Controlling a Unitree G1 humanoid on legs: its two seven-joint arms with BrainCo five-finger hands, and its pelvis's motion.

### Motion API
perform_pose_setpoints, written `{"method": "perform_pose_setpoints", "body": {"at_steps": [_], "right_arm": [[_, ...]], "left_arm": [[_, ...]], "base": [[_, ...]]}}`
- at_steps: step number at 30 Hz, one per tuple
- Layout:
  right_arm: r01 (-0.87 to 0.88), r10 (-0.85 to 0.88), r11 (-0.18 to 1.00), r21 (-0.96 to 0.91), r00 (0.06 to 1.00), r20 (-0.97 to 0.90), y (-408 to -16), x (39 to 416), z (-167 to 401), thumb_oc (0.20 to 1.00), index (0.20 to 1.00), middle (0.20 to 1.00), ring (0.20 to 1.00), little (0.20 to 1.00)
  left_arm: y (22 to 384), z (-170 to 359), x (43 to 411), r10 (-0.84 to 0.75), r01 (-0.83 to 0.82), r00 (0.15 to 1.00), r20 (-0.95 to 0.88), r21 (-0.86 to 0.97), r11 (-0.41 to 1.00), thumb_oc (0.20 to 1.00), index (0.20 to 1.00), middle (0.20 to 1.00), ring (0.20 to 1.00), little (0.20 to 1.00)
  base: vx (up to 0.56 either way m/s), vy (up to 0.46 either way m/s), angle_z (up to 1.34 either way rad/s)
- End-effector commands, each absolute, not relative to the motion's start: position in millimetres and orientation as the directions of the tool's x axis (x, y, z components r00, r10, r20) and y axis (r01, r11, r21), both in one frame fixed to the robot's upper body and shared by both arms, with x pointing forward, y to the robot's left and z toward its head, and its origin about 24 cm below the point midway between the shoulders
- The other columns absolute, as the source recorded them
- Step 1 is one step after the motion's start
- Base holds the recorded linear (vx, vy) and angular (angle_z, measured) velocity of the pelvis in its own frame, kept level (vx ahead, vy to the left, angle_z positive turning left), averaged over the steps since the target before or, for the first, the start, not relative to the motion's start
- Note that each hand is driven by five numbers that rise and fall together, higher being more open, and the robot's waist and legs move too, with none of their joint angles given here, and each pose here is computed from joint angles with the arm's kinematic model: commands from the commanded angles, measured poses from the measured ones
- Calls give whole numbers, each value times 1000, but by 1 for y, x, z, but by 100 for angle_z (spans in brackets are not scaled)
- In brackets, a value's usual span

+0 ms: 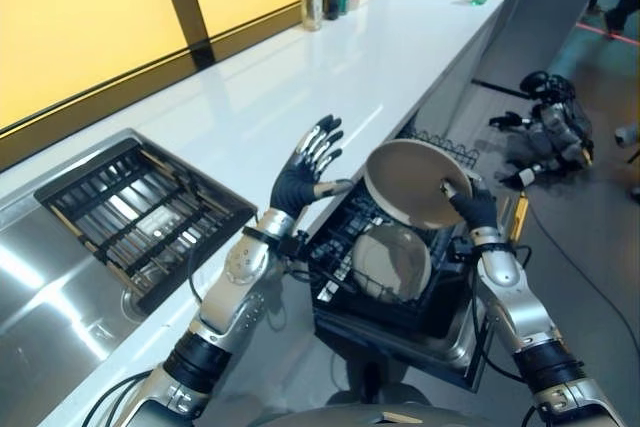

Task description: Pick up plates and place into dishwasher.

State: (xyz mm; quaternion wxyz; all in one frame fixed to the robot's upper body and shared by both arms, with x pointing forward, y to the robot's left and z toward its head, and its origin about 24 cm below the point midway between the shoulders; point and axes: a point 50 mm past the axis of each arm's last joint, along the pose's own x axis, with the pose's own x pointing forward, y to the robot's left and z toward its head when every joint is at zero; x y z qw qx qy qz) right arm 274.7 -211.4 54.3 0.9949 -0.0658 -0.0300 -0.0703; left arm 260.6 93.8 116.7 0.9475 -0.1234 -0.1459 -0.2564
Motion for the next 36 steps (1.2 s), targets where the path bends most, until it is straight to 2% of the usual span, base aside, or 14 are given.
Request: {"method": "perform_pose_setpoints", "body": {"at_steps": [1, 12, 24, 31, 34, 36], "right_arm": [[228, -192, 961, -155, 957, 218, -226, 290, 85, 200, 200, 200, 200, 200], [391, -340, 888, -241, 913, 225, -251, 304, 86, 200, 200, 200, 200, 200], [511, -455, 845, -160, 843, 289, -257, 312, 98, 200, 200, 200, 200, 200], [578, -494, 803, -145, 781, 382, -256, 329, 127, 200, 200, 200, 200, 200], [594, -491, 787, -168, 767, 413, -256, 333, 135, 200, 200, 200, 200, 200], [616, -503, 768, -174, 749, 430, -258, 334, 140, 200, 200, 200, 200, 200]], "left_arm": [[90, 125, 251, -508, 601, 764, 397, -150, 785, 1000, 1000, 1000, 1000, 1000], [97, 108, 238, -607, 665, 733, 307, -135, 735, 1000, 1000, 1000, 1000, 1000], [118, 105, 234, -664, 719, 681, 309, -115, 685, 1000, 1000, 1000, 1000, 1000], [103, 111, 229, -804, 870, 491, 335, -145, 472, 1000, 1000, 1000, 1000, 1000], [98, 103, 227, -827, 886, 460, 323, -229, 403, 1000, 1000, 1000, 1000, 1000], [96, 96, 227, -831, 877, 469, 299, -268, 399, 1000, 1000, 1000, 1000, 1000]], "base": [[49, -63, 16], [40, -98, 18], [-32, -102, 12], [-79, -47, 6], [-33, 13, 26], [-23, 13, -14]]}}
